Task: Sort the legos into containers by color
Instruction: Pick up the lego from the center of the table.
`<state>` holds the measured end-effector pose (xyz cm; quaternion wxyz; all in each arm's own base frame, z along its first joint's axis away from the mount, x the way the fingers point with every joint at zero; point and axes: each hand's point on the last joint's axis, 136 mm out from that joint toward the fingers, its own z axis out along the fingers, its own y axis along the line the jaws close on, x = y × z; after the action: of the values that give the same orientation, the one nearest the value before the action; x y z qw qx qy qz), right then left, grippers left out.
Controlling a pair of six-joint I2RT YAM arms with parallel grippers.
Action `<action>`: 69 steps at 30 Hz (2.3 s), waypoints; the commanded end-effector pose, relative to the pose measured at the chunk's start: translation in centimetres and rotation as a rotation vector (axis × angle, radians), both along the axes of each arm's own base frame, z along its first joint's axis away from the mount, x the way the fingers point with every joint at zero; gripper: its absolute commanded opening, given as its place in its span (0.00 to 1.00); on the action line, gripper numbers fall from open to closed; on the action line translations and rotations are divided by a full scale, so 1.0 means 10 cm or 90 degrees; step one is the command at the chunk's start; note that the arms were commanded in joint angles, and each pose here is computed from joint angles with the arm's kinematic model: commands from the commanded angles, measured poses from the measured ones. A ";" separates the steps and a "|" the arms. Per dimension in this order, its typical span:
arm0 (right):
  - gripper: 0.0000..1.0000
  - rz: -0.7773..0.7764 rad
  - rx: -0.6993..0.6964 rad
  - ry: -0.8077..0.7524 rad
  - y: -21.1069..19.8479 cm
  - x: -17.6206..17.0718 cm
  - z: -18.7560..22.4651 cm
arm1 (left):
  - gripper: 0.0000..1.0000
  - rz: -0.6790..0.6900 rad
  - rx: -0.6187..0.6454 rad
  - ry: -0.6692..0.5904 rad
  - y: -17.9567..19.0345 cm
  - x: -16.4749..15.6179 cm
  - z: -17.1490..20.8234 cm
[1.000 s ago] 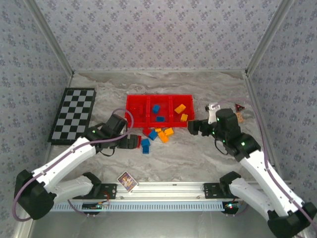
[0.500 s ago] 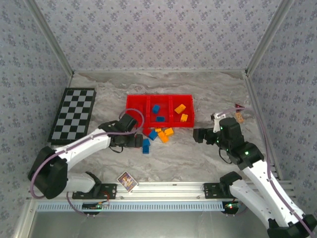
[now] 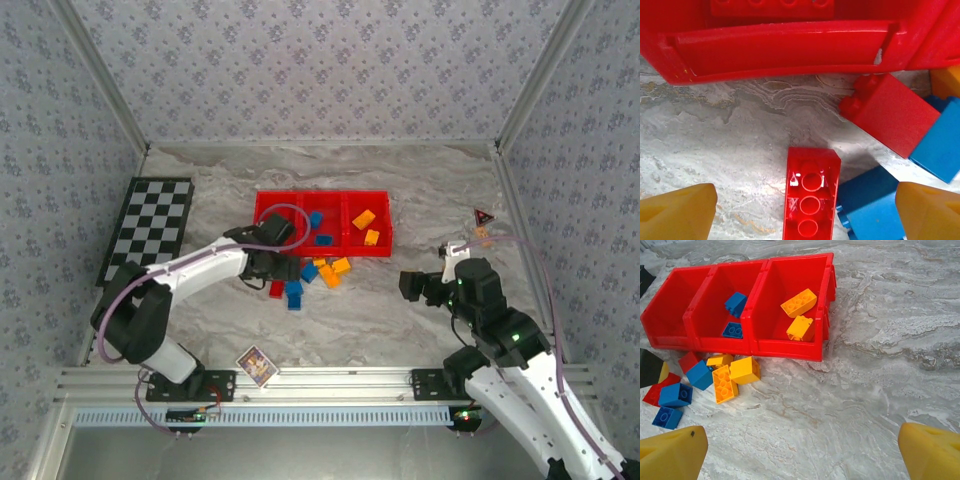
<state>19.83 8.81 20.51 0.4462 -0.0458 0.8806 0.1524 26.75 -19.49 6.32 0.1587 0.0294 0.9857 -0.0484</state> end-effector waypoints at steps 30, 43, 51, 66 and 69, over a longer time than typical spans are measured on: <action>1.00 0.020 -0.037 0.021 0.08 -0.05 -0.13 | 0.77 0.047 0.012 0.041 0.12 0.12 -0.35; 1.00 0.016 -0.042 0.020 0.07 -0.04 -0.13 | 0.67 0.070 0.010 0.046 0.25 -0.04 -0.42; 1.00 0.014 -0.046 0.020 0.05 -0.04 -0.12 | 0.45 0.089 -0.020 0.028 0.21 -0.01 -0.35; 1.00 0.002 -0.055 0.025 0.03 -0.02 -0.15 | 0.20 0.160 -0.094 -0.162 0.37 0.18 0.65; 1.00 0.000 -0.056 0.025 0.02 -0.02 -0.14 | 0.20 0.148 -0.092 -0.226 0.39 0.31 1.00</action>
<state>19.62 9.41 19.06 0.4253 -0.0686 0.8938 0.1245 28.13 -16.12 11.96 0.2770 -0.0886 0.9513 -0.1020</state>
